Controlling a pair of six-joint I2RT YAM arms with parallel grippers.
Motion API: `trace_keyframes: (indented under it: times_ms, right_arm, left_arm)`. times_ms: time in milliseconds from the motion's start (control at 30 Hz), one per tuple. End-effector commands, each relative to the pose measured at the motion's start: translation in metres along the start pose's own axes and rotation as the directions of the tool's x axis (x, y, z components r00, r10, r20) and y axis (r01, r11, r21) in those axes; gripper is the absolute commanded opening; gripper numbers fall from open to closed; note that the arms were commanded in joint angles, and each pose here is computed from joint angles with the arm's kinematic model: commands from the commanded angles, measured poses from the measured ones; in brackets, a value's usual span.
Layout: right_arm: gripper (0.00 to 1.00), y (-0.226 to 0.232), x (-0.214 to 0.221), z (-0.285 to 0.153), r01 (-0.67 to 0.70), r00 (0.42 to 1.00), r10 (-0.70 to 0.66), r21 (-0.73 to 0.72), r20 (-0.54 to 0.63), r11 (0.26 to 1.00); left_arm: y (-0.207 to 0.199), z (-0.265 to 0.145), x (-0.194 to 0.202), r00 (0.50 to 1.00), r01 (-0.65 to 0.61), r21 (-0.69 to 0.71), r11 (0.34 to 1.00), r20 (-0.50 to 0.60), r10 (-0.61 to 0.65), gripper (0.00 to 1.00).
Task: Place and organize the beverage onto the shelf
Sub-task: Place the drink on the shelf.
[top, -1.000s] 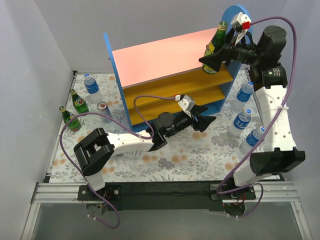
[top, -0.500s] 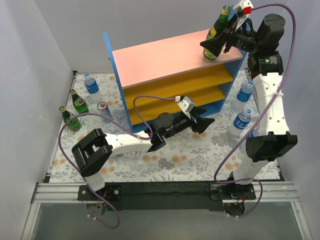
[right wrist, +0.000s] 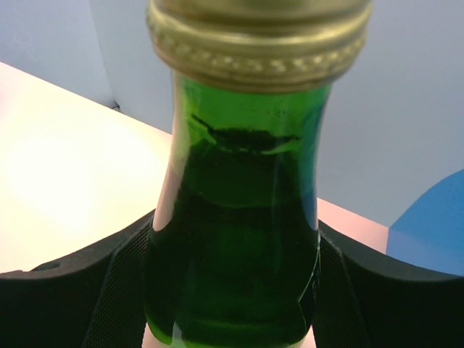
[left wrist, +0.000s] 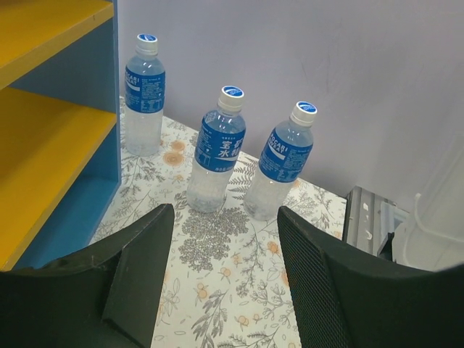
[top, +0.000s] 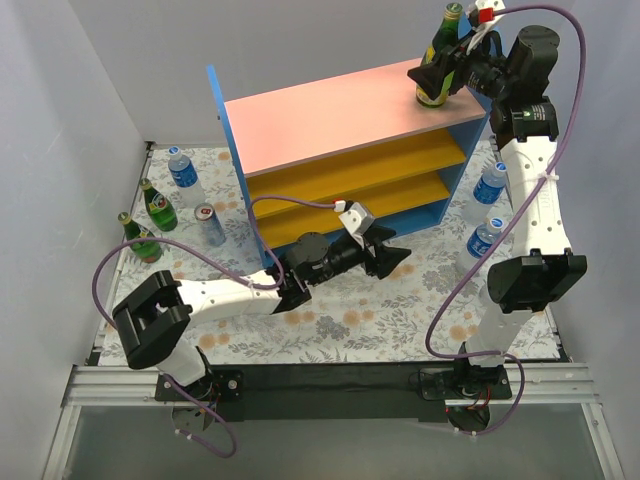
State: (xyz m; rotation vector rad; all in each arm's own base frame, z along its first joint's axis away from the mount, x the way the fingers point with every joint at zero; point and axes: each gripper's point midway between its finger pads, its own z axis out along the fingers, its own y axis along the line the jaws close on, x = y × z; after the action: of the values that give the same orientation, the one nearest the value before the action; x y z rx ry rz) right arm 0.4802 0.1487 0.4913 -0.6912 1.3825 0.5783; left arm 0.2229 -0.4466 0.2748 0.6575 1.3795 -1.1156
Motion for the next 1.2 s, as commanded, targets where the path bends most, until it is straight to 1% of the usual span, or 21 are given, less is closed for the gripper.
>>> trace_keyframes:
  times_ms: [0,33,67,100,133,233,267,367,433,467,600,800,867,1067,1100,1167]
  right_arm:
    - [0.54,-0.010,-0.042,-0.008,0.134,0.987,-0.140,0.076,0.082,0.988]
    - [0.56,-0.012,-0.041,-0.008,0.136,0.987,-0.143,0.082,0.078,0.987]
    - [0.62,-0.012,-0.039,-0.008,0.135,0.987,-0.142,0.084,0.073,0.987]
    - [0.65,-0.014,-0.037,-0.007,0.134,0.988,-0.140,0.087,0.068,0.987]
    - [0.67,-0.014,-0.037,-0.007,0.135,0.988,-0.142,0.091,0.068,0.987]
    - [0.77,-0.016,-0.035,-0.007,0.133,0.988,-0.139,0.098,0.061,0.986]
    - [0.82,-0.016,-0.034,-0.007,0.131,0.989,-0.137,0.098,0.059,0.987]
    - [0.90,-0.016,-0.034,-0.008,0.130,0.989,-0.137,0.102,0.059,0.986]
    - [0.91,-0.016,-0.034,-0.008,0.128,0.989,-0.135,0.104,0.057,0.986]
    - [0.93,-0.017,-0.031,-0.008,0.125,0.990,-0.131,0.104,0.053,0.987]
    - [0.94,-0.015,-0.034,-0.011,0.125,0.990,-0.132,0.113,0.051,0.986]
    - [0.97,-0.015,-0.036,-0.022,0.135,0.989,-0.142,0.160,0.030,0.978]
    - [0.97,-0.014,-0.033,-0.025,0.131,0.991,-0.135,0.163,0.019,0.978]
    - [0.97,-0.006,-0.025,-0.032,0.119,0.993,-0.120,0.155,-0.002,0.981]
    - [0.97,-0.003,-0.026,-0.035,0.120,0.993,-0.121,0.152,-0.001,0.981]
    - [0.96,0.000,-0.017,-0.036,0.108,0.994,-0.106,0.142,-0.018,0.984]
  left_arm:
    - [-0.008,-0.015,-0.012,1.000,-0.018,0.008,1.000,0.009,0.018,0.57]
    - [-0.009,-0.017,-0.011,1.000,-0.017,0.010,1.000,0.006,0.017,0.57]
    - [-0.011,-0.019,-0.012,1.000,-0.016,0.012,1.000,0.007,0.016,0.57]
    - [-0.012,-0.022,-0.009,1.000,-0.017,0.011,1.000,-0.003,0.017,0.57]
    - [-0.013,-0.023,-0.008,1.000,-0.018,0.012,1.000,-0.007,0.018,0.57]
    - [-0.015,-0.029,-0.006,1.000,-0.019,0.010,1.000,-0.022,0.019,0.57]
    - [-0.016,-0.031,-0.006,1.000,-0.020,0.012,1.000,-0.024,0.020,0.57]
    - [-0.017,-0.037,-0.007,0.999,-0.023,0.006,1.000,-0.030,0.023,0.57]
    - [-0.017,-0.041,-0.009,0.999,-0.024,0.002,1.000,-0.028,0.024,0.57]
    - [-0.017,-0.042,-0.010,0.999,-0.024,0.001,1.000,-0.027,0.024,0.57]
    - [-0.019,-0.048,-0.011,0.999,-0.022,-0.003,1.000,-0.031,0.022,0.57]
    - [-0.023,-0.059,-0.010,0.999,-0.007,-0.006,1.000,-0.045,0.007,0.57]
    - [-0.027,-0.062,-0.015,0.999,0.000,0.002,1.000,-0.037,0.000,0.57]
    - [-0.035,-0.071,-0.014,0.998,0.004,0.015,1.000,-0.061,-0.003,0.57]
    - [-0.030,-0.072,-0.014,0.998,0.003,-0.013,1.000,-0.060,-0.003,0.57]
    - [-0.030,-0.074,-0.012,0.998,0.004,-0.018,1.000,-0.067,-0.005,0.57]
